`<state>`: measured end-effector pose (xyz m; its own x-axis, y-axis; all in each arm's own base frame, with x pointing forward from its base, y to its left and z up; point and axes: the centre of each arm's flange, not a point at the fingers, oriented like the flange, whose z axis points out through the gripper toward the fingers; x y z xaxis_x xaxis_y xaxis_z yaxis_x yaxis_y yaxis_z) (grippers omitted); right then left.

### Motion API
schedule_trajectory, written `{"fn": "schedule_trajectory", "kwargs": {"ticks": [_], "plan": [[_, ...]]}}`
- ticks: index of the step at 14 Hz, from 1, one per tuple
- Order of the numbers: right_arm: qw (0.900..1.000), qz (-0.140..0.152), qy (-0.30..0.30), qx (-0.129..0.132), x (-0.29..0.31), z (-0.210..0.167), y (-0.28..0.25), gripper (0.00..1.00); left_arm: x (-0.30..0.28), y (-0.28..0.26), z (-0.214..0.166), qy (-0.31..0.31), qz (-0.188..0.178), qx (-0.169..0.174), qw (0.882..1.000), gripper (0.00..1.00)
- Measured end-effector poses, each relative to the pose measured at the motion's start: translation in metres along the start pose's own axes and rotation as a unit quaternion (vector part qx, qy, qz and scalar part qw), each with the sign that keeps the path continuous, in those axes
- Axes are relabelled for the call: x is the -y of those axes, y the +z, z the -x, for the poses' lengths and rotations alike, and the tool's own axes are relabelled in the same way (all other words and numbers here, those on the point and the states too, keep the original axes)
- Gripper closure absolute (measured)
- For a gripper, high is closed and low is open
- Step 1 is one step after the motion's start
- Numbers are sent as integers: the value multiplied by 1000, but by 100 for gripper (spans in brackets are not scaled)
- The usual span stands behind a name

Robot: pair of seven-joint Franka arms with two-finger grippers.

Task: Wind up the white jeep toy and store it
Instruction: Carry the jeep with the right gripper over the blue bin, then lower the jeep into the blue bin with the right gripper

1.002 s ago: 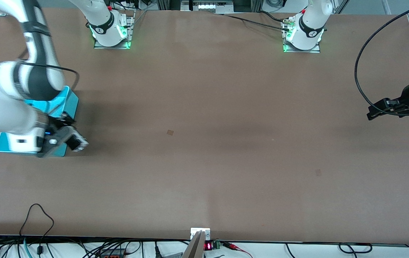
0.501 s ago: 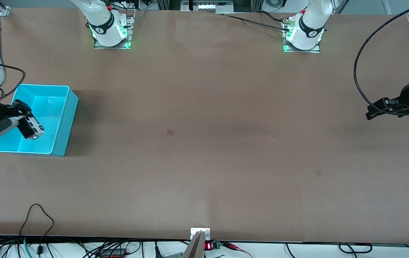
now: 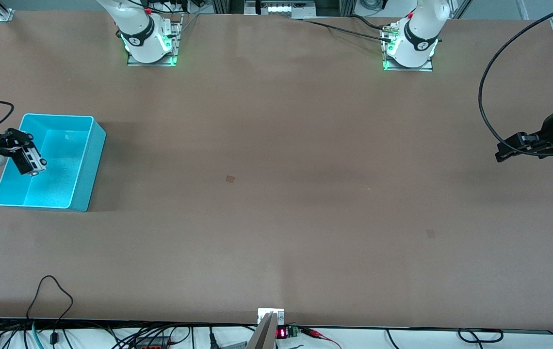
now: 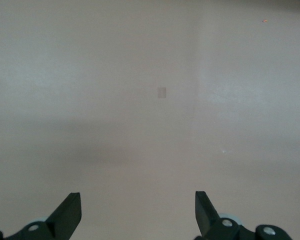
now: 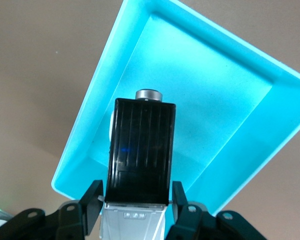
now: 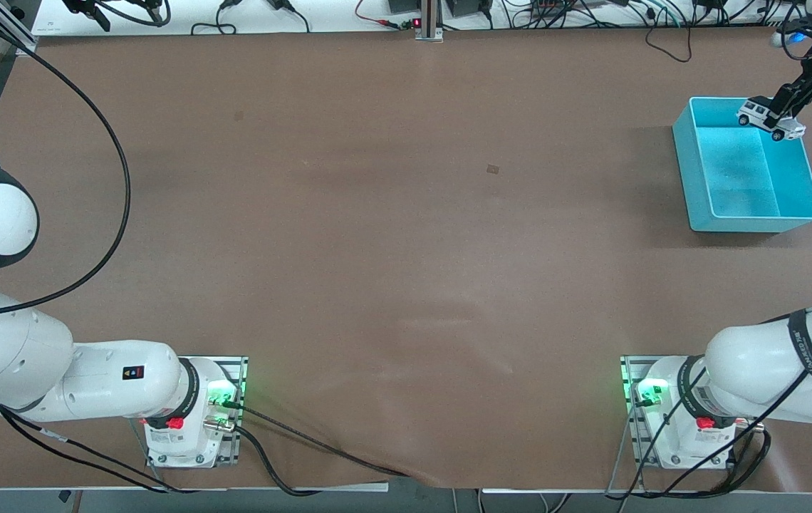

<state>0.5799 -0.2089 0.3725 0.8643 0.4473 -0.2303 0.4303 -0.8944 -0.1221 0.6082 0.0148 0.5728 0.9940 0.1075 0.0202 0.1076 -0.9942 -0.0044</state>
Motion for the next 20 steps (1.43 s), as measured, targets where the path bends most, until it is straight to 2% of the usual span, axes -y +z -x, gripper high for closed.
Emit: {"fn": "schedule_trajectory", "kwargs": {"ticks": [7,10,13,16,20], "plan": [[1000,1,9,1,12,-16,4,40,1,-1,2,28,-1,5,1000,0],[999,5,46,1,25,-27,1,40,1,-4,4,28,-1,3,1000,0],[998,14,57,-7,42,-34,-1,40,1,-7,5,29,-1,1,1000,0],[996,37,71,-26,49,-24,13,40,1,-10,7,30,-1,1,1000,0],[991,48,123,-19,64,-5,33,40,2,-13,19,30,-2,3,1000,0]]}}
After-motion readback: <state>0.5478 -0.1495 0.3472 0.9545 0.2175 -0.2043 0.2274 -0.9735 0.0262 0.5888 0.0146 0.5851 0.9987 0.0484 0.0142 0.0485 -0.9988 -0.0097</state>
